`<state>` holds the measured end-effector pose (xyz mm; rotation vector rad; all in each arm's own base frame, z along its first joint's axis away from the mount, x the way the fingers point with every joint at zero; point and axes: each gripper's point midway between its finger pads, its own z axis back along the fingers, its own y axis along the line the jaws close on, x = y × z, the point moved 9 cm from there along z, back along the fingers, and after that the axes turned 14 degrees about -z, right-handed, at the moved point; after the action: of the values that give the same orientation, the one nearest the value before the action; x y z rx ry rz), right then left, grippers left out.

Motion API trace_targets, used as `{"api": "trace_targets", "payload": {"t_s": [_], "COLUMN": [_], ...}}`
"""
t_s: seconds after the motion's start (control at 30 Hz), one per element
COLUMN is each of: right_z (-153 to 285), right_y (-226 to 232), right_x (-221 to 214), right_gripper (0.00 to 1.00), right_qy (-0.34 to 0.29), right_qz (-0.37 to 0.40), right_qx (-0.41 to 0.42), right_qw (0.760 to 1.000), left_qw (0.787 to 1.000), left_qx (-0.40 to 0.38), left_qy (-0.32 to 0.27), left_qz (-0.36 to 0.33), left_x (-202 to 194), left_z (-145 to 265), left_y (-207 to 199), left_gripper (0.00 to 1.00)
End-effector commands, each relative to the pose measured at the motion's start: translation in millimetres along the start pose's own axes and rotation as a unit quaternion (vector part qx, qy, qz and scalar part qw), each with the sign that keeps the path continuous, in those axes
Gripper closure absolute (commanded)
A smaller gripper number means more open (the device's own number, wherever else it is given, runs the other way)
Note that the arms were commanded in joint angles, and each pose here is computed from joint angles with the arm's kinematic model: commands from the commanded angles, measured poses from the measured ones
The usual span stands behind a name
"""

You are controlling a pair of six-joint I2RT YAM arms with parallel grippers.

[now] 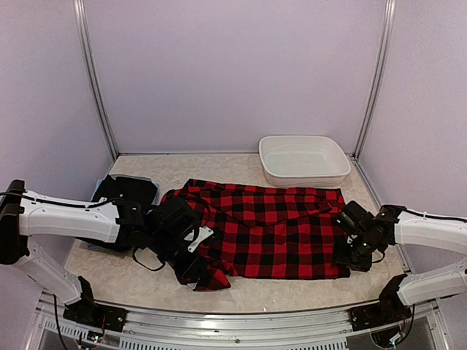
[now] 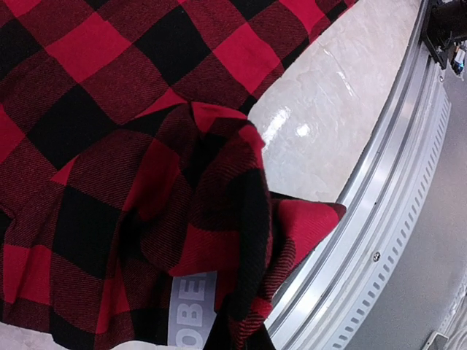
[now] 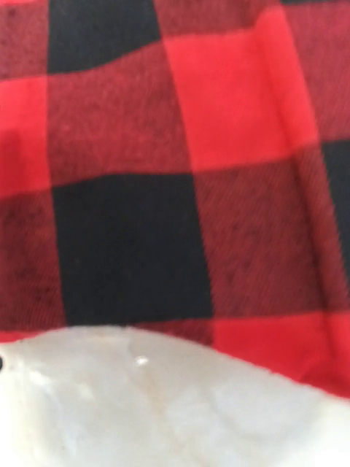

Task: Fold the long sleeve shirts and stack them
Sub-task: Pick up the 1/3-folded shirt from the center of the board.

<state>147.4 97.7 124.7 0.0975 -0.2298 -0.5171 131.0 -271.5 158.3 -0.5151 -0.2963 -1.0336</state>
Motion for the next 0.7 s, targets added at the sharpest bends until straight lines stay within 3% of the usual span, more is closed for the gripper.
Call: {"api": "trace_targets", "payload": {"t_s": [0.0, 0.2, 0.67], "right_z": [4, -2, -30], "right_y": [0, 0, -16], "right_x": [1, -3, -22], "right_gripper": [0.34, 0.35, 0.47], "right_qy": [-0.002, 0.019, 0.056], "right_qz": [-0.034, -0.052, -0.077], "right_qx": [-0.024, -0.05, -0.011], "right_qw": [0.999, 0.997, 0.995], "left_qw": [1.0, 0.999, 0.999], "left_qx": [-0.014, -0.035, -0.047], "left_qy": [0.004, 0.003, -0.005], "left_qz": [0.02, 0.003, -0.005], "left_x": [3, 9, 15], "left_z": [8, 7, 9], "left_y": [10, 16, 27], "left_gripper": [1.0, 1.0, 1.0]}}
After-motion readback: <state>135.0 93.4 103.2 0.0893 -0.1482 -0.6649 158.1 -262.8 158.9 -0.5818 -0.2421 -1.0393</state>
